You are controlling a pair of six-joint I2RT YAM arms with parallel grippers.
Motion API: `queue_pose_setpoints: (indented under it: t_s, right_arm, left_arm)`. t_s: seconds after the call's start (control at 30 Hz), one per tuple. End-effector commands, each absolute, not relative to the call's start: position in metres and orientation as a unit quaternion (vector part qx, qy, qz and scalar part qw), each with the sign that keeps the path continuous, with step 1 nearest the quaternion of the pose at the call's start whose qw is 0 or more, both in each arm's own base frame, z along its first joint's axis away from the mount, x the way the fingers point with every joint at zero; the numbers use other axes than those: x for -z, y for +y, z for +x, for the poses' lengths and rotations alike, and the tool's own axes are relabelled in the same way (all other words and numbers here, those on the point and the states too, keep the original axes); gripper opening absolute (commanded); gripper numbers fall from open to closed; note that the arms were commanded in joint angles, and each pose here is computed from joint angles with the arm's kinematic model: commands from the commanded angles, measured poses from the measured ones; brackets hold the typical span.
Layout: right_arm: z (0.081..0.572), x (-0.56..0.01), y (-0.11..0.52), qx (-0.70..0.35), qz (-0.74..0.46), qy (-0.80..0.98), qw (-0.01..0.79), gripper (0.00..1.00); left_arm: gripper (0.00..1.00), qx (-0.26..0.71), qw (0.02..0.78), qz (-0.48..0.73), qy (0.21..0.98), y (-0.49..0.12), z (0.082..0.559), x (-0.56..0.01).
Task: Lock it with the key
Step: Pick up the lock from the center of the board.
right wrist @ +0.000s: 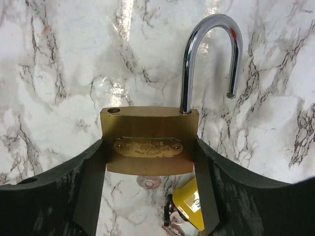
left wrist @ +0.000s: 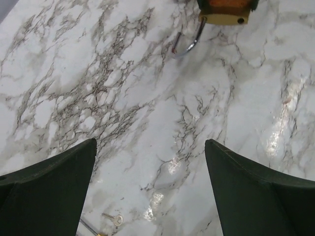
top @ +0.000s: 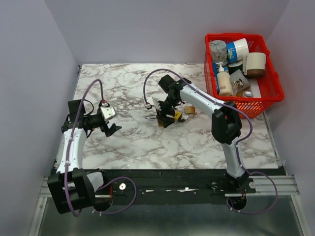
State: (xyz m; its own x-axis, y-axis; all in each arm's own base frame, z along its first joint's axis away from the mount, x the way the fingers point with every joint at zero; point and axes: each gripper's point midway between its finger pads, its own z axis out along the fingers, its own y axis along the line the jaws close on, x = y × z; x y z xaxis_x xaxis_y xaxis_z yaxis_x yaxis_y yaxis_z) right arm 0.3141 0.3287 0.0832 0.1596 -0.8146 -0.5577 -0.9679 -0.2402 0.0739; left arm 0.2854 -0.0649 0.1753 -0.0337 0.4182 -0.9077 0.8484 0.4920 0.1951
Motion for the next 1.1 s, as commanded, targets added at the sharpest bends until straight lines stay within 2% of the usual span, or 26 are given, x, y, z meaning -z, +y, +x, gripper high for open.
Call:
queue_pose_setpoints:
  t_s: [0.0,0.27,0.57,0.77,0.8,0.9,1.07]
  right_arm:
    - [0.298,-0.139,0.347,-0.297,-0.741,0.571,0.194,0.36]
    - [0.278,-0.153,0.354,-0.315,-0.741,0.562,0.189,0.36]
    - [0.256,-0.169,0.360,-0.339,-0.740,0.551,0.184,0.35]
    - [0.249,-0.169,0.362,-0.347,-0.741,0.546,0.179,0.35]
    - [0.249,-0.170,0.362,-0.348,-0.740,0.547,0.178,0.35]
    - [0.247,-0.172,0.364,-0.350,-0.741,0.545,0.179,0.35]
    - [0.245,-0.175,0.366,-0.355,-0.738,0.547,0.176,0.35]
  left_arm:
    - [0.99,0.154,0.521,0.627,0.559,-0.095,0.266,-0.156]
    - [0.94,0.154,0.549,0.649,0.504,-0.154,0.283,-0.146]
    - [0.82,0.151,0.545,0.667,0.485,-0.180,0.292,-0.136]
    - [0.65,0.128,0.560,0.659,0.485,-0.187,0.300,-0.139]
    - [0.59,0.128,0.559,0.661,0.485,-0.188,0.300,-0.139]
    - [0.49,0.134,0.550,0.670,0.481,-0.190,0.296,-0.136]
    - [0.44,0.142,0.547,0.674,0.475,-0.195,0.290,-0.134]
